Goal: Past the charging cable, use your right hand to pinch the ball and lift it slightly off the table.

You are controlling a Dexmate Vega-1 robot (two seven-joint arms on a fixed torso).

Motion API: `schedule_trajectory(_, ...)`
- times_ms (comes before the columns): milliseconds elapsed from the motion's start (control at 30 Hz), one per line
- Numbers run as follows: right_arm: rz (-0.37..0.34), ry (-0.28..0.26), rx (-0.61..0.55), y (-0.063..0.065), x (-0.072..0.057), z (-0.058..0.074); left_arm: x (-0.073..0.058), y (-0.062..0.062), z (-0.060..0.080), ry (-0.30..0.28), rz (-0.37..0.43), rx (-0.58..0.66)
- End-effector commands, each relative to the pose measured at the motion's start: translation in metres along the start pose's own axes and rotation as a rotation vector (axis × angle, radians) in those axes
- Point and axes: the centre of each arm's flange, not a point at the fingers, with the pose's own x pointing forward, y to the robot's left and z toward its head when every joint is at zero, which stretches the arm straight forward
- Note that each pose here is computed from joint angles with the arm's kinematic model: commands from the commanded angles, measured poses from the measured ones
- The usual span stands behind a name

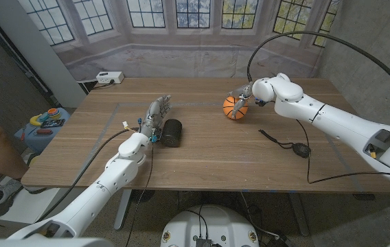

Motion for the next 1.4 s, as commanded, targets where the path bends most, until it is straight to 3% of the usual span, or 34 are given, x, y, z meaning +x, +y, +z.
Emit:
schedule_trajectory(33,-0.024,-0.010,0.002,0.004,0.001,0.002,-0.003,-0.005,-0.001,0.000,0.003,-0.003)
schedule_trajectory(867,-0.126,-0.027,-0.014,0.017,-0.002,0.002,-0.015,-0.011,-0.003,-0.004,0.026,-0.007)
schedule_trajectory(1400,-0.140,-0.030,0.005,0.023,-0.005,0.002,-0.018,-0.014,-0.002,-0.004,0.025,-0.009)
